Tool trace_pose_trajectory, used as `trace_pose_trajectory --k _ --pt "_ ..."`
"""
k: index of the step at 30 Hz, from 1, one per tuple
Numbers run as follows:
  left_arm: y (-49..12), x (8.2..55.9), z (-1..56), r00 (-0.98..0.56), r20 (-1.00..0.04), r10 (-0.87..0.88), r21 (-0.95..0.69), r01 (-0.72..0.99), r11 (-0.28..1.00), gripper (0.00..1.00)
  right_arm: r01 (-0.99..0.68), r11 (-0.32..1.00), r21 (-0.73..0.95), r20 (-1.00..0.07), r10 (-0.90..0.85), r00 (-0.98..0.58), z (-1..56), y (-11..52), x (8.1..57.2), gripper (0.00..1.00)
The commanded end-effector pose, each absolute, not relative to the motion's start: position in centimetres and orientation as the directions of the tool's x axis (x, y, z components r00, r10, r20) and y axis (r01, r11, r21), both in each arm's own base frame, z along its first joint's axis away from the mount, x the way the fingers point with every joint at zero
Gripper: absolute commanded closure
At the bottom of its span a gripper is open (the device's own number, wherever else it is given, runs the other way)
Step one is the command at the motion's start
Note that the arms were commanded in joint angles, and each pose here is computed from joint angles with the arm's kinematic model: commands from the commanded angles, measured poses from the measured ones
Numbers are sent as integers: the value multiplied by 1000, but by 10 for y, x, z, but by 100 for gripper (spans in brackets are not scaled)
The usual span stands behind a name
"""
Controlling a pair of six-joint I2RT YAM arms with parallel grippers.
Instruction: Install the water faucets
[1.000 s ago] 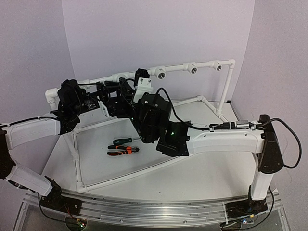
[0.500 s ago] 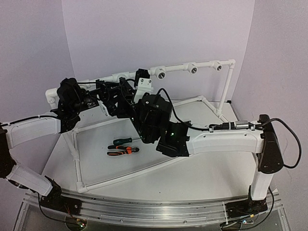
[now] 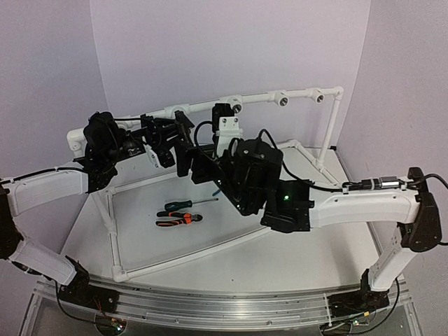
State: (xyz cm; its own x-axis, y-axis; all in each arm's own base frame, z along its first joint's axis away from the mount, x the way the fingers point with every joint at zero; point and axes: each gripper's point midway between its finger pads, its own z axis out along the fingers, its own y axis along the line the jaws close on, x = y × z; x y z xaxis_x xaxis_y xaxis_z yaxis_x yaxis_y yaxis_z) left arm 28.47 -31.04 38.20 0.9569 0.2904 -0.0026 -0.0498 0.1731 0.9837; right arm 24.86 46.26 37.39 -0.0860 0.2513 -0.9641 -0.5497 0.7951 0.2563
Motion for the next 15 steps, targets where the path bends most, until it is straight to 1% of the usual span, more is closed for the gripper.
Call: trace_pose_trajectory --k 1,4,6,8,10,12,14,15 --pt "-312 295 380 947 -66 313 987 15 160 100 -624 773 116 -993 105 -54 389 453 225 4" --pt "-311 295 380 947 -66 315 987 15 160 100 -659 751 40 -999 29 -27 391 452 218 8" --pt "-311 294 380 948 -69 312 987 20 158 100 -629 777 15 -1000 2 -22 397 440 220 16" --pt "-312 293 378 948 -70 310 988 22 154 100 -603 797 -29 -999 -36 0 405 433 221 19" --pt "-312 294 377 949 -67 310 988 20 153 100 -613 782 -116 -993 -105 53 413 439 216 17" --pt "-312 294 377 948 -69 310 988 22 152 100 -618 745 -252 -967 -211 141 422 454 207 11" --pt "-312 294 377 949 -68 309 988 21 152 100 -577 740 -346 -938 -283 200 431 460 204 6" --pt "-312 294 378 949 -68 309 988 22 152 100 -550 750 -368 -930 -302 210 435 461 206 4"
